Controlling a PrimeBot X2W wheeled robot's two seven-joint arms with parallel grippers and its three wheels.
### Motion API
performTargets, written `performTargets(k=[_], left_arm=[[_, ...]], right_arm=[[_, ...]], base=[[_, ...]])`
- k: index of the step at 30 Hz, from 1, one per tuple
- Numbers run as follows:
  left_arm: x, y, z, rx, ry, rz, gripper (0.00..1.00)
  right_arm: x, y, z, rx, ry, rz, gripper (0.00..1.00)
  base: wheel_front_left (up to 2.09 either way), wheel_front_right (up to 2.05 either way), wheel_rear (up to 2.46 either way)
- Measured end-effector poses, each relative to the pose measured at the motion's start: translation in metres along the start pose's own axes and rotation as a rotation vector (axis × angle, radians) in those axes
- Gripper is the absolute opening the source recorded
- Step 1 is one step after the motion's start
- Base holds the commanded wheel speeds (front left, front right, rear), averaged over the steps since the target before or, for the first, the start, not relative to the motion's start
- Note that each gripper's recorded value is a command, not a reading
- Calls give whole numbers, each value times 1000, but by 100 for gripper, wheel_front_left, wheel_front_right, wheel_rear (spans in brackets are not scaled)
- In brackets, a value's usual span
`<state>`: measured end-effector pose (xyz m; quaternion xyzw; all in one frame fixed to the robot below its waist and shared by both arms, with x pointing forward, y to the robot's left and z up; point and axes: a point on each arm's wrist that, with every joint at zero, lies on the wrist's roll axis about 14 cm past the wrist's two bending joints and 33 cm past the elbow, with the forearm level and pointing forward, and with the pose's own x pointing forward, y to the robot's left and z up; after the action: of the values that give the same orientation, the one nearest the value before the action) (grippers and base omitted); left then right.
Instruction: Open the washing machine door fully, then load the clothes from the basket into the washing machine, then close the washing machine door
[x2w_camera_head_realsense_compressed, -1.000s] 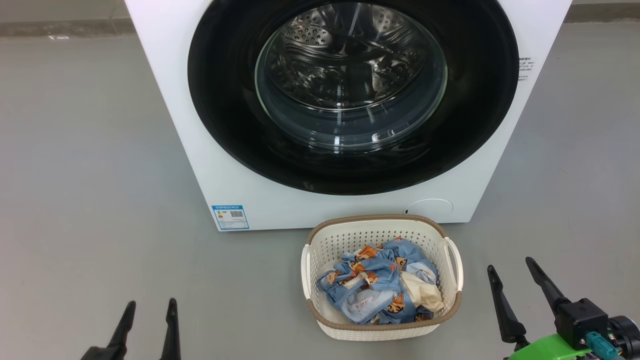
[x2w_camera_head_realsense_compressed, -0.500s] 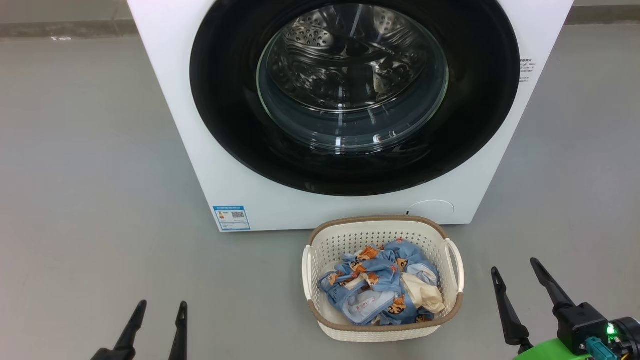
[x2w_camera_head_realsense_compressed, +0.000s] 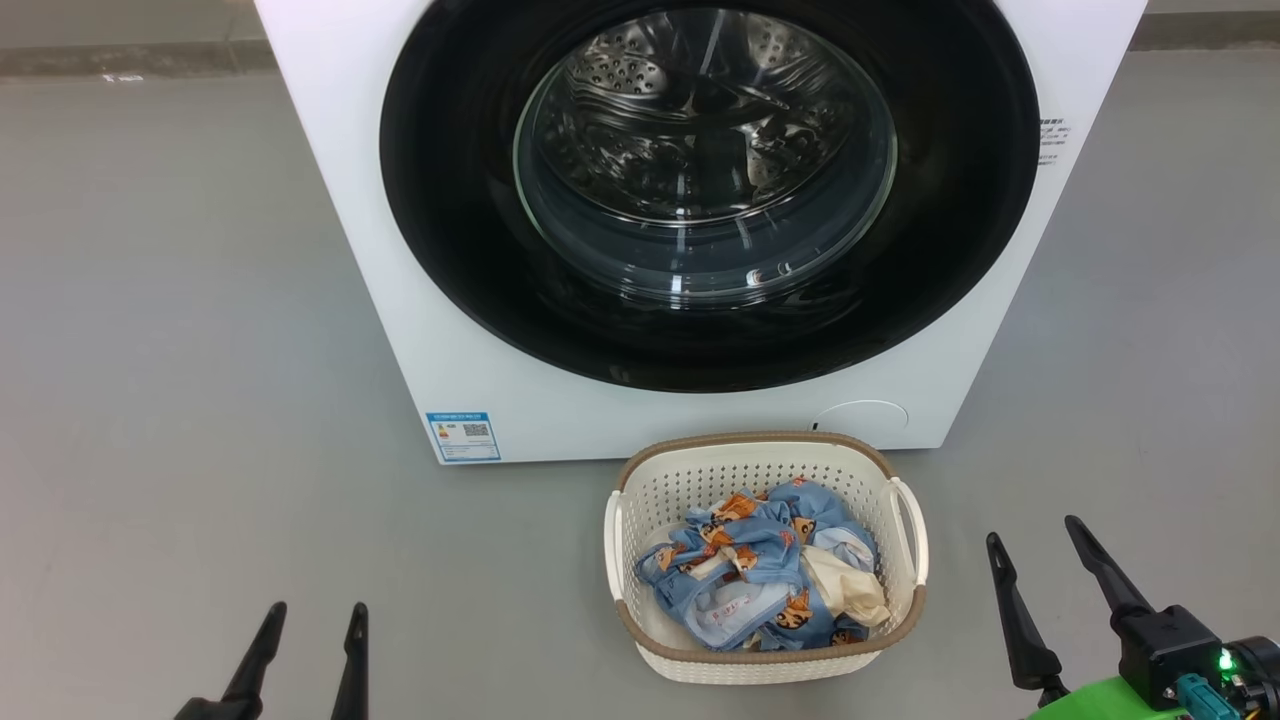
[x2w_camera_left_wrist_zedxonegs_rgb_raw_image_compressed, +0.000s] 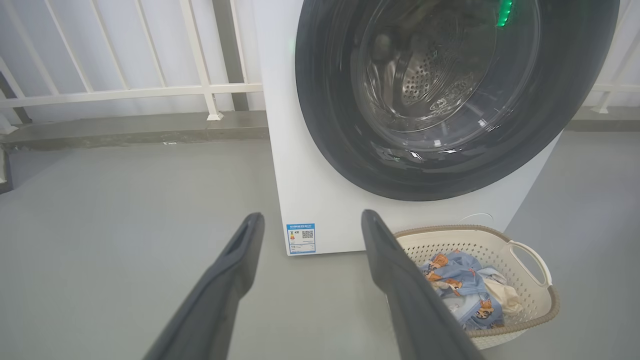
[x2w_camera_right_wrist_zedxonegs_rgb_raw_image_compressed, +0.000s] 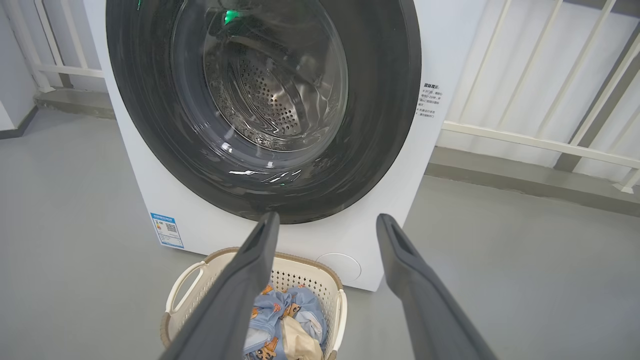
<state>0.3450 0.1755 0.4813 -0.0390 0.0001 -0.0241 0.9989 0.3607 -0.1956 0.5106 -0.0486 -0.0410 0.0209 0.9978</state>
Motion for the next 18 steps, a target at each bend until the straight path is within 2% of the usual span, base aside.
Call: performTargets(k=[18], left_arm=[[-1, 5, -2, -34, 3, 17, 100]], right_arm=[[-1, -3, -2, 66, 1, -25, 100]], base=[[0, 0, 0]])
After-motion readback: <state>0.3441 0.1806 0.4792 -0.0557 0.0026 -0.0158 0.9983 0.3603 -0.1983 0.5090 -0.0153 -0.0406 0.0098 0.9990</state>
